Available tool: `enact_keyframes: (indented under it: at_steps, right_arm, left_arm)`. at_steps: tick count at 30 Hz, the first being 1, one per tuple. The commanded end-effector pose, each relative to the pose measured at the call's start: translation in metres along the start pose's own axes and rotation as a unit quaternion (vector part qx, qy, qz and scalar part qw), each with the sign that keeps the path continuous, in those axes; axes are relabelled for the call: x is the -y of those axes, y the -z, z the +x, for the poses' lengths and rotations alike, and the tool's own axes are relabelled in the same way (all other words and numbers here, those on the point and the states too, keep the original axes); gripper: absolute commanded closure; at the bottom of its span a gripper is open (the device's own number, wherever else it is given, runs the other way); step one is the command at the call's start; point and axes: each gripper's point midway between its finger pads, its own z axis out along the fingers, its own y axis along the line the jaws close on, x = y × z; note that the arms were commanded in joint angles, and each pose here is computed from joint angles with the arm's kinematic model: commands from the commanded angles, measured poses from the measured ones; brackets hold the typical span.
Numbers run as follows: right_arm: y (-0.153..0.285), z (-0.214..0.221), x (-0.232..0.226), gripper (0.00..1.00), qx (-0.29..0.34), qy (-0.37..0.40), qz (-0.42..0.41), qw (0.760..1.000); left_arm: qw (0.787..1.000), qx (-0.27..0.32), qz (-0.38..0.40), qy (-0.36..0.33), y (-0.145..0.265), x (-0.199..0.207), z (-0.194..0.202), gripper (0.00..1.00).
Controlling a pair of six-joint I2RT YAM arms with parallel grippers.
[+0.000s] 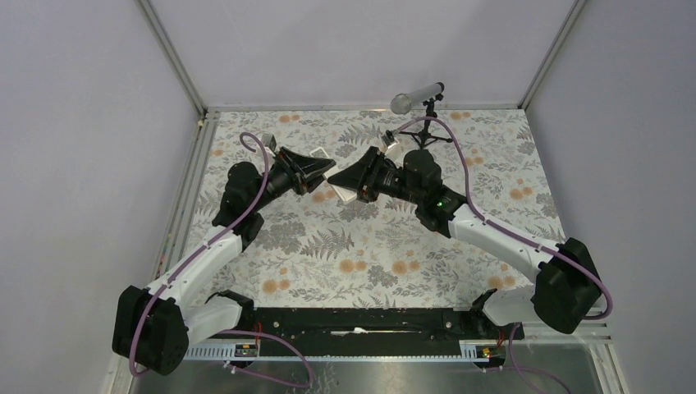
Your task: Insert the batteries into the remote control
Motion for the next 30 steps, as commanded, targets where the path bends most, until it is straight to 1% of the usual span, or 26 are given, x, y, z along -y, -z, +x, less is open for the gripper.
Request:
enact_keyframes:
  at_steps: [1, 3, 4, 6, 11, 16, 22, 30]
  right_arm:
    - [-0.002, -0.004, 0.024, 0.41, 0.018, 0.019, 0.035, 0.999]
    - [0.001, -0.005, 0.017, 0.32, 0.021, 0.025, 0.025, 0.999]
    - [0.003, -0.006, 0.013, 0.30, 0.023, 0.027, 0.021, 0.999]
    - [0.007, -0.008, 0.007, 0.28, 0.030, 0.029, 0.015, 0.999]
    - [0.010, -0.010, 0.004, 0.28, 0.037, 0.024, 0.014, 0.999]
    - [0.014, -0.010, -0.004, 0.17, 0.039, 0.034, 0.004, 0.999]
    - [0.009, -0.010, -0.003, 0.16, 0.034, 0.029, 0.009, 0.999]
    - [0.000, -0.015, 0.008, 0.16, 0.036, 0.022, 0.042, 0.998]
  left_arm:
    - [0.995, -0.041, 0.082, -0.036, 0.015, 0.052, 0.020, 1.00]
    - [0.996, -0.031, 0.079, -0.035, 0.016, 0.050, 0.013, 1.00]
    - [0.996, -0.025, 0.076, -0.033, 0.016, 0.048, 0.009, 1.00]
    - [0.997, -0.014, 0.076, -0.030, 0.016, 0.047, 0.003, 1.00]
    - [0.996, -0.001, 0.082, -0.021, 0.015, 0.045, -0.004, 1.00]
    - [0.996, 0.004, 0.085, -0.013, 0.013, 0.044, -0.008, 1.00]
    - [0.996, 0.016, 0.084, -0.011, 0.011, 0.042, -0.012, 1.00]
    - [0.994, 0.047, 0.097, -0.021, 0.010, 0.041, -0.023, 1.00]
